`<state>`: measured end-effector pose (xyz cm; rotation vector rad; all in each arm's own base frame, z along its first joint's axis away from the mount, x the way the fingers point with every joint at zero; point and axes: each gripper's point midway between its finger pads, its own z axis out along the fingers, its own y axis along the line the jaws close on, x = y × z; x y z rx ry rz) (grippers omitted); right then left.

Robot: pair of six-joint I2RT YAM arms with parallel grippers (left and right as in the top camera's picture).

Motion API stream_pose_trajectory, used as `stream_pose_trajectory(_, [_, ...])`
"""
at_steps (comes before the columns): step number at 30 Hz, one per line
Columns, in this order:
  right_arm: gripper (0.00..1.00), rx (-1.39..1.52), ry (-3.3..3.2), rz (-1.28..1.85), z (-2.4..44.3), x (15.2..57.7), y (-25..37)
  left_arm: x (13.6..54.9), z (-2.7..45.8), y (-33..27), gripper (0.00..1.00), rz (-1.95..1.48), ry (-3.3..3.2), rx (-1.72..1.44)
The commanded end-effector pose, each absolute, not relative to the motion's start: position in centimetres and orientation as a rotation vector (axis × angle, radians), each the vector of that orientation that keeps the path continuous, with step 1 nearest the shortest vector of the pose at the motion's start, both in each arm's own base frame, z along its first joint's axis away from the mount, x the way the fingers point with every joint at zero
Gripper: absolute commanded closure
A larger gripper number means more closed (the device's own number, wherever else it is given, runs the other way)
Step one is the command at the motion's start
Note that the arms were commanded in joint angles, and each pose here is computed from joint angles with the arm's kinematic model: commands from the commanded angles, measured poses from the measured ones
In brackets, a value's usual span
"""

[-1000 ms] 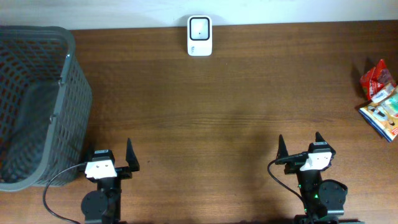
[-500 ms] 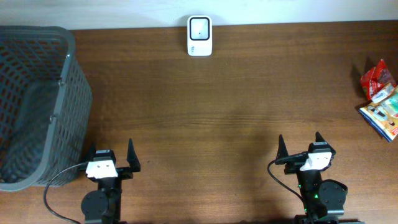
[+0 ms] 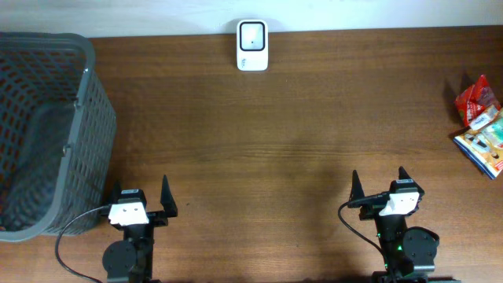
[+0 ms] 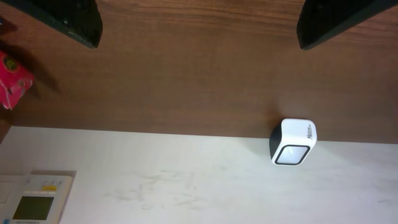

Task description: Scan the item barcode

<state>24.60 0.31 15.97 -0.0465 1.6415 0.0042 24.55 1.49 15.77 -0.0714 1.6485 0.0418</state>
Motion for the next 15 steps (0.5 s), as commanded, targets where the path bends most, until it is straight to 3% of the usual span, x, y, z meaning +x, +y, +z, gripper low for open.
stream_pose_trajectory(1, [0.02,-0.034,1.643,-0.001,15.7,24.6,0.09,24.55,15.65,1.29,0.01,0.042,1.65,-0.049])
stream_pose_trajectory(15, [0.01,-0.036,1.643,0.001,15.71,24.6,0.14,24.55,15.65,1.29,0.01,0.042,1.65,-0.049])
